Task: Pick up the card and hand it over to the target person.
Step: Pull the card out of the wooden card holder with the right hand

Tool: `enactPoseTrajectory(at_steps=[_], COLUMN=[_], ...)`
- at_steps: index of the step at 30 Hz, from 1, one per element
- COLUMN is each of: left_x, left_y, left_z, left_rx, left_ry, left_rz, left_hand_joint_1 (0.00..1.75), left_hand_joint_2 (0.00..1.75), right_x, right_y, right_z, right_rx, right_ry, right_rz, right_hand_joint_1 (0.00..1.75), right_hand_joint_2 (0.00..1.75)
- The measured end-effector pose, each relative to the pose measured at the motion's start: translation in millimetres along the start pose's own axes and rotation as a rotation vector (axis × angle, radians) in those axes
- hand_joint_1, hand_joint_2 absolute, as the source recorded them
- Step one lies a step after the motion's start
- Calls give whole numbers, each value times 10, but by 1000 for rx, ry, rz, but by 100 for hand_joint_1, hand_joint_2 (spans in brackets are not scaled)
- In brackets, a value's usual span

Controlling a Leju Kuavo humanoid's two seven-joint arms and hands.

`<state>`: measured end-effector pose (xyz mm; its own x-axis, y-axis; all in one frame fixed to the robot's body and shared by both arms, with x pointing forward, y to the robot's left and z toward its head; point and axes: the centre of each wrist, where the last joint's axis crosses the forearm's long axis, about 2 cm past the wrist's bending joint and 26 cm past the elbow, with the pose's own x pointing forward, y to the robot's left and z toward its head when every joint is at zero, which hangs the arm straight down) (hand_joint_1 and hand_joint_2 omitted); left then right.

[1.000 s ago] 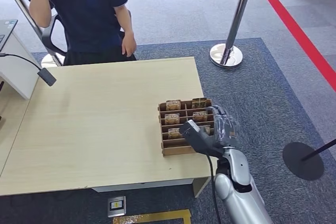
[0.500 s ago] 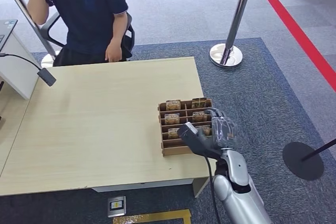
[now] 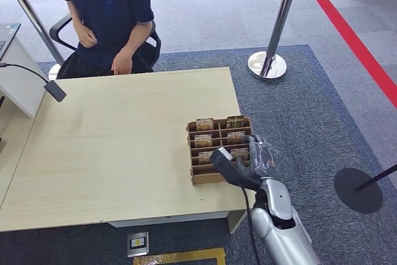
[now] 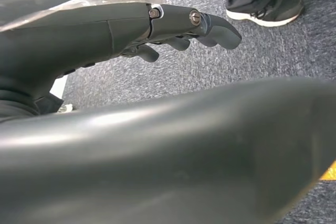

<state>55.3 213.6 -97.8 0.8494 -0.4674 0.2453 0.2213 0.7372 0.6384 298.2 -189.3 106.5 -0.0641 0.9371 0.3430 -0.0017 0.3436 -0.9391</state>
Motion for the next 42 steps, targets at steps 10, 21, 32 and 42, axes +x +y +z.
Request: enactPoseTrajectory(at_steps=[10,21,32,42], left_x=[5,4,-17,-39], left_y=[-4,-1,10,17], left_z=[4,3,-10,-17], left_rx=[2,7,2,0], left_ry=[11,20,20,25], left_rz=[11,21,20,22], left_hand_joint_1=[0,0,0,0], left_hand_joint_2=[0,0,0,0], right_x=[90,152,172,150], right_y=[24,11,-5,-32], right_z=[-13,-41,-55,-40], right_rx=[21,26,24,10], right_ry=[-24,-42,-47,-49], right_rz=[4,6,4,4], right_hand_joint_1=[69,88,82,82], right_hand_joint_2=[175,175,175,175])
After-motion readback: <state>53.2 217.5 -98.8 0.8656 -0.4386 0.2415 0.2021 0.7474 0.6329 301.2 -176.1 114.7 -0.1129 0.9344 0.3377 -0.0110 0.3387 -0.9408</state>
